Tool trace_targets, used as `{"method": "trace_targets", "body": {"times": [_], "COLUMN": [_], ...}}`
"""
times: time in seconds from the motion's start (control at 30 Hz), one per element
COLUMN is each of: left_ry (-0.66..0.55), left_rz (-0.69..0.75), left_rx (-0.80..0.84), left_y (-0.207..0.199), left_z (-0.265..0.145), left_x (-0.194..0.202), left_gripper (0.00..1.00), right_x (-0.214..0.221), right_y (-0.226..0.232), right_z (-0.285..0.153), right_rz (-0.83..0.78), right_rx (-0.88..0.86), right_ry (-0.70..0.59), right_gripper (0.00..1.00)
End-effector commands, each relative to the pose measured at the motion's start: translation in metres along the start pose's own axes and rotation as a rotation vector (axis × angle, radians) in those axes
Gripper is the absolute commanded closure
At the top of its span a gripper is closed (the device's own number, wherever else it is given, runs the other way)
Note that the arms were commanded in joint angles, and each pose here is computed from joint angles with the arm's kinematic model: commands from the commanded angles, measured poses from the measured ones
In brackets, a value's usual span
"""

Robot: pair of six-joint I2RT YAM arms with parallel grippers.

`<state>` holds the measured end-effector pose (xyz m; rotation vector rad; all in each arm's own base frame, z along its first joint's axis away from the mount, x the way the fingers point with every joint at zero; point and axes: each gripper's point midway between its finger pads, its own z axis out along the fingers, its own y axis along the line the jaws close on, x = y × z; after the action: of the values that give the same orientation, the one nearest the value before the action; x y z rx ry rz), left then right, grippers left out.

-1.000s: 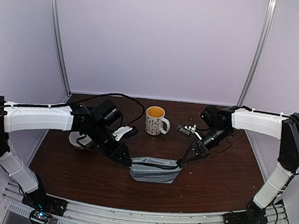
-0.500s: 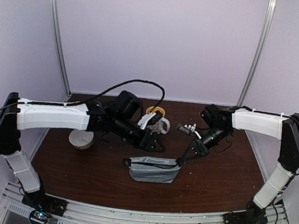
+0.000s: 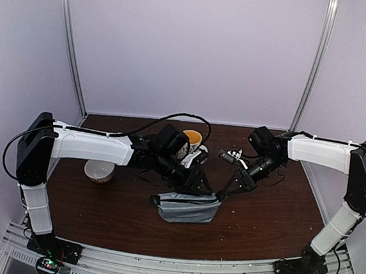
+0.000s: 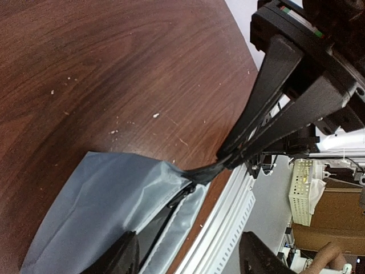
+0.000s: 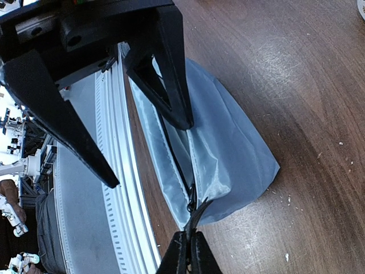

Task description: Sort the hair-cutting tools

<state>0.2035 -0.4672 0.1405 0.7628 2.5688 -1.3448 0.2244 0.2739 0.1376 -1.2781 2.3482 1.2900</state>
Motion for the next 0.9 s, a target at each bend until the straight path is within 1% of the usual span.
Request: {"method": "trace_targets", "body": {"times": [0.0,0.17,0.3,0.43,0.87], "left_ry": [0.005,0.034,0.039,0.047,0.081], "left_rz": [-0.003,-0.028,-0.045,-0.043,-0.032], "left_rx": [0.078,0.083,0.056,0.074,0.149], "left_y": [-0.013,-0.008,0.000,-0.001,-0.009], "left_z": [0.012,0.023,0.026,0.031,0.039], "left_x": [-0.008,-0.004,-0.003,-0.003,-0.003], "left_gripper": [0.38,0.38,0.35,0.34,0.40], "right_x": [-0.005,-0.005,-0.005,-0.003,-0.005], "right_y": [0.002,0.003,0.004,0.004,0.003], "right_z": [-0.005,-0.006,-0.006,-0.006,-0.007], "right_rz": [-0.023,-0.029,-0.030,-0.030,-0.031], "right_rx": [0.014,0.015,0.015,0.013,0.014], "right_ry": [-0.030,-0.031,-0.032,-0.028,-0.033], "right_gripper": [0.97,0.97,0.97,0.97,0.96]}}
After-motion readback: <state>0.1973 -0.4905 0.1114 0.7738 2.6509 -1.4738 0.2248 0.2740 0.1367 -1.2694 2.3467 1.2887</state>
